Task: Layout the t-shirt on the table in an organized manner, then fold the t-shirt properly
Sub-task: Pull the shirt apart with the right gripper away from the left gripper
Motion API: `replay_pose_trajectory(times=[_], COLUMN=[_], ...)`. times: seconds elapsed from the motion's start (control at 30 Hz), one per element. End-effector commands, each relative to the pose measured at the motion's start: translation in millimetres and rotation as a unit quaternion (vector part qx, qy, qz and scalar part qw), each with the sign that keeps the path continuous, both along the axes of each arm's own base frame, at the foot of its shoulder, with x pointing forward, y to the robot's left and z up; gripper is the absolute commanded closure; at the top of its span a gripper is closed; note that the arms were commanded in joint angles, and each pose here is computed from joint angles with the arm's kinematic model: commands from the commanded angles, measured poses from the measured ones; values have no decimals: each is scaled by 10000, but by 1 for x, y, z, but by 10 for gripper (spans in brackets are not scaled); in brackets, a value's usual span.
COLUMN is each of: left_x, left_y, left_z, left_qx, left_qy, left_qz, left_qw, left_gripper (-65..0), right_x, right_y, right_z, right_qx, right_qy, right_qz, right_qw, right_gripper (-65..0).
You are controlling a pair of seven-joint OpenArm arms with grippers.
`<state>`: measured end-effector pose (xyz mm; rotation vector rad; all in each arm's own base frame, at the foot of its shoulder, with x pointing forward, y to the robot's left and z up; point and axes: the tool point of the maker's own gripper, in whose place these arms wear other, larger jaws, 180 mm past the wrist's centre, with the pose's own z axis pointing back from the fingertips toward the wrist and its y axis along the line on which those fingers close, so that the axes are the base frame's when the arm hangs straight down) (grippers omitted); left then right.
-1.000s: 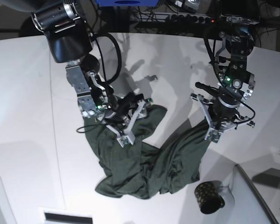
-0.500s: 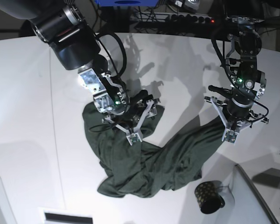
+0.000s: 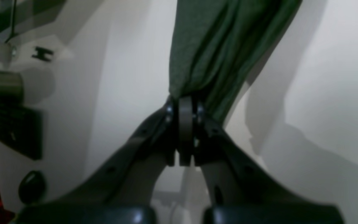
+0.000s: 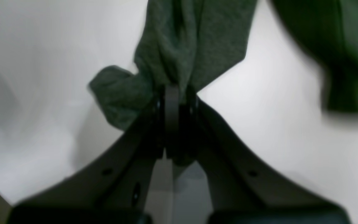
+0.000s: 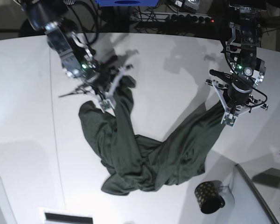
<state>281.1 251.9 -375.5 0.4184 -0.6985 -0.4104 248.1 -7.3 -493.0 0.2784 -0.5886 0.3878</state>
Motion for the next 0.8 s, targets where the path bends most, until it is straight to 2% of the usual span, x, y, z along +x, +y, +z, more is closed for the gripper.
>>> replay_pose_trajectory(times=[0.0,0.13,0.3,0.47,0.67,0.77], left_x=[2,-17,-40,-54,-55,-55], left_y=[7,7,19,38,38,39], left_z=[8,-6,-29,-49,-49,-49], left_qx=[106,122,251,351,364,365], left_qy=[-118,136,600,969,978,976], left_qz=[15,10,12,155,147,154], left_qw=[9999,9998,9979,9946,9944,9944], left_gripper=[0,0,0,0,0,0], right_x=[-3,-21,-24,-13,-2,2], right_y=[-9,-71,-158,-233,-286,-314], right_z=[4,-4,3,22,44,58], right_qx=[-81,-300,-787,-1108,-1233,-1287], right_qy=[21,169,66,-197,-496,-656], right_qz=[-79,-797,-1555,-2393,-3102,-3511], right_qw=[9999,9962,9847,9644,9413,9251], right_gripper=[-2,-2,-2,-2,-2,-2])
